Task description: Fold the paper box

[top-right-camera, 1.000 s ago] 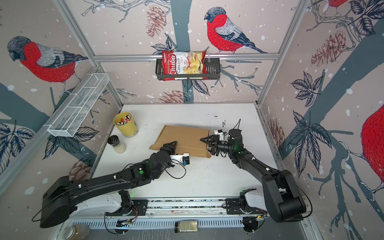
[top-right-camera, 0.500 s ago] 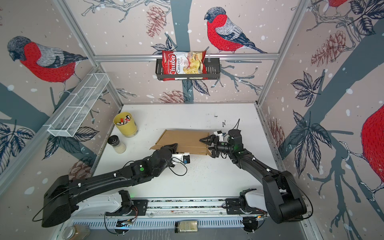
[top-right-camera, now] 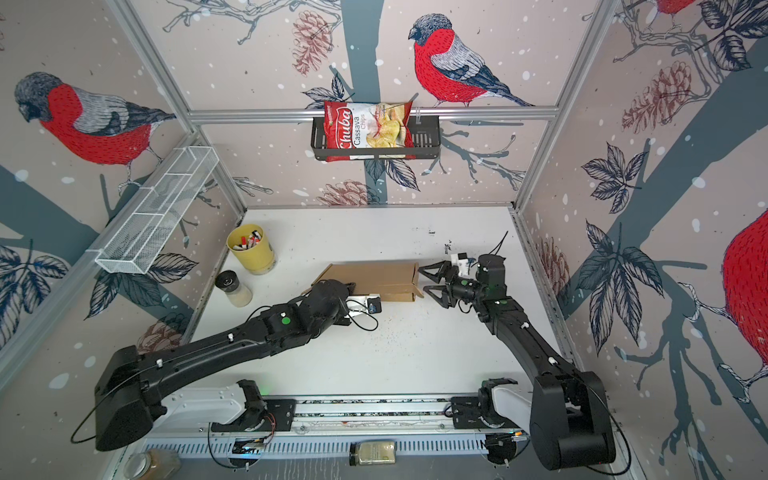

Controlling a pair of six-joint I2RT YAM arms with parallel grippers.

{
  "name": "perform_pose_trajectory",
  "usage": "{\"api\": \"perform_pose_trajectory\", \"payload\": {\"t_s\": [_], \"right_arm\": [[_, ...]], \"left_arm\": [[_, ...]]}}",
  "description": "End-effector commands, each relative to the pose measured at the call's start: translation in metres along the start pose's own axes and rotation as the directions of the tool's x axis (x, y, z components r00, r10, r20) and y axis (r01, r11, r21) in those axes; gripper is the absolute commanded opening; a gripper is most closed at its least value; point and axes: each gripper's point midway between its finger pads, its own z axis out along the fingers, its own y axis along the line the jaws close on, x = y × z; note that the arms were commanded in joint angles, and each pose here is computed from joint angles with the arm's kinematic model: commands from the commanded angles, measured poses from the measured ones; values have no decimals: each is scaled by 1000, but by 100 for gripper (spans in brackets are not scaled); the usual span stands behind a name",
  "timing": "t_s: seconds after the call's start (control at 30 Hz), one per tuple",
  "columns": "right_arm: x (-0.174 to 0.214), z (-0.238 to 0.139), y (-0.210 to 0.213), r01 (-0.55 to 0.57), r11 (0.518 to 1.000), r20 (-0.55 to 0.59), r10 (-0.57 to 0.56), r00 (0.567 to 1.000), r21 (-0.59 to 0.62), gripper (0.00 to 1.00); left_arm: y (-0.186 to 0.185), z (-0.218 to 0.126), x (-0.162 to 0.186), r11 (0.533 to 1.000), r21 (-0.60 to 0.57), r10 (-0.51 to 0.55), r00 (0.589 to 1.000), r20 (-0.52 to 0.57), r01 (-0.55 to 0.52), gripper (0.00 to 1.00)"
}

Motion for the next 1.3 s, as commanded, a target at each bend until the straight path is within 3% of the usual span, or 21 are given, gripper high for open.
{"api": "perform_pose_trajectory", "payload": {"t_s": [0.0, 0.2, 0.53, 0.7, 1.0, 1.27], "right_arm": [[-21, -18, -18, 77, 990, 103, -90, 991, 119, 82], [-48, -43, -35, 85, 972, 236, -137, 962, 218, 81], [-44, -40, -55, 77, 963, 218, -136, 966, 258, 80], [-41, -37, -59, 82, 961, 204, -139, 969, 263, 79], [-32, -34, -62, 100, 956, 190, -156, 969, 277, 78], [-32, -32, -50, 176, 940, 165, -230, 959, 291, 78]], "left_arm": [[-12, -6, -4, 993, 106, -46, 999, 5, 46, 37], [-23, -14, -14, 961, 269, -55, 998, -26, 60, 38], [-37, -23, -24, 843, 529, -47, 994, -103, 94, 40], [-51, -8, -26, 780, 613, -39, 988, -151, 125, 41], [-40, 29, -19, 779, 607, -55, 981, -184, 157, 42], [-24, 48, -23, 805, 572, -52, 980, -193, 155, 72]]}}
